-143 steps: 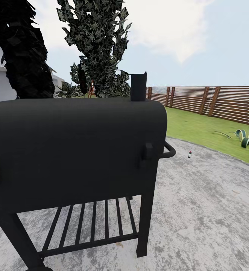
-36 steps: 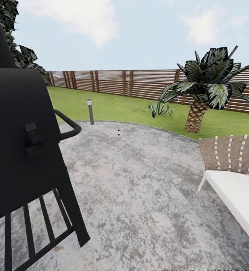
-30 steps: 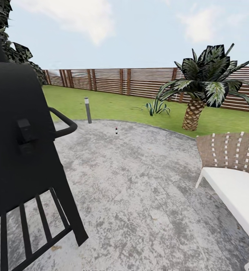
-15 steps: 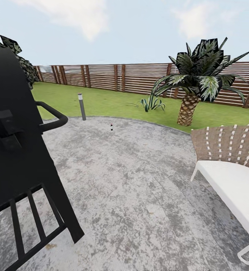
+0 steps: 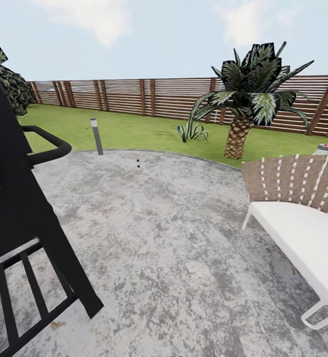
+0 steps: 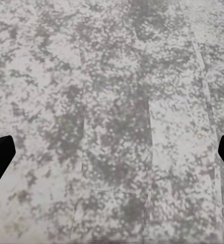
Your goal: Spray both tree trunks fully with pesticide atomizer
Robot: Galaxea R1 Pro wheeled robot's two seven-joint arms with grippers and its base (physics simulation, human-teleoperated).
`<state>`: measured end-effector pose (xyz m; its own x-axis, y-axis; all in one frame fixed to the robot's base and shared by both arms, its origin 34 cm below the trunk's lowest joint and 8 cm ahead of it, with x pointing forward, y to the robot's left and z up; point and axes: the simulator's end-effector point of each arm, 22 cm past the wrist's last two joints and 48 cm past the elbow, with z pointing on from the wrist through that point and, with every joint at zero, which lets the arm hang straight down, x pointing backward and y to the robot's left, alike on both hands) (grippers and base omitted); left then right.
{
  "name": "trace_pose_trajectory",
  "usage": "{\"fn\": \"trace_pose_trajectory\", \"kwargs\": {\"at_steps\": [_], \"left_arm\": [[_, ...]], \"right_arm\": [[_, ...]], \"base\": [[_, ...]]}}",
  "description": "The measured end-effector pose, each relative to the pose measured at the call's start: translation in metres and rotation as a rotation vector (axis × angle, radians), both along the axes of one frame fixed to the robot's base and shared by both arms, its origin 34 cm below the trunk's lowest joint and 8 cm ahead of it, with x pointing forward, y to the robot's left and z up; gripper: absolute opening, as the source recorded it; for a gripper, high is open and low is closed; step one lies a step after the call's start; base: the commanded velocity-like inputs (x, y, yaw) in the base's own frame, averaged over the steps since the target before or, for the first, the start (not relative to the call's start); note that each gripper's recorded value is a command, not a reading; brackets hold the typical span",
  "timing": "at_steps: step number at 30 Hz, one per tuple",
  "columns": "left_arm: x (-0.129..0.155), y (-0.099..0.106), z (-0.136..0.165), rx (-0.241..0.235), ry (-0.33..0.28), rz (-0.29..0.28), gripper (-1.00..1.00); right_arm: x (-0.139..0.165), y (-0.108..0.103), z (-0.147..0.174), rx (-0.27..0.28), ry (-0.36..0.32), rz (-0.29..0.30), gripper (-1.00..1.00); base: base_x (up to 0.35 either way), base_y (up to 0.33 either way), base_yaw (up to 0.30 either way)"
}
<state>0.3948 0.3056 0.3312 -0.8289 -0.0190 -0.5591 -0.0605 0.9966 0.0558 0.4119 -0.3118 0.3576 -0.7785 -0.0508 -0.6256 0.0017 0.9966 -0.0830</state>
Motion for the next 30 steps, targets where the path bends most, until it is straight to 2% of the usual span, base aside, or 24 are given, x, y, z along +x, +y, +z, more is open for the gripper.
{"fn": "trace_pose_trajectory", "kwargs": {"at_steps": [19, 30], "left_arm": [[-0.015, 0.001, -0.046, 0.002, 0.022, 0.000, 1.00], [-0.020, 0.001, -0.049, 0.002, 0.035, 0.000, 1.00]], "right_arm": [[-0.015, 0.001, -0.047, 0.000, 0.023, 0.002, 1.00], [-0.020, 0.001, -0.051, 0.001, 0.037, 0.003, 1.00]], "base": [[0.000, 0.000, -0.214], [0.000, 0.000, -0.209]]}}
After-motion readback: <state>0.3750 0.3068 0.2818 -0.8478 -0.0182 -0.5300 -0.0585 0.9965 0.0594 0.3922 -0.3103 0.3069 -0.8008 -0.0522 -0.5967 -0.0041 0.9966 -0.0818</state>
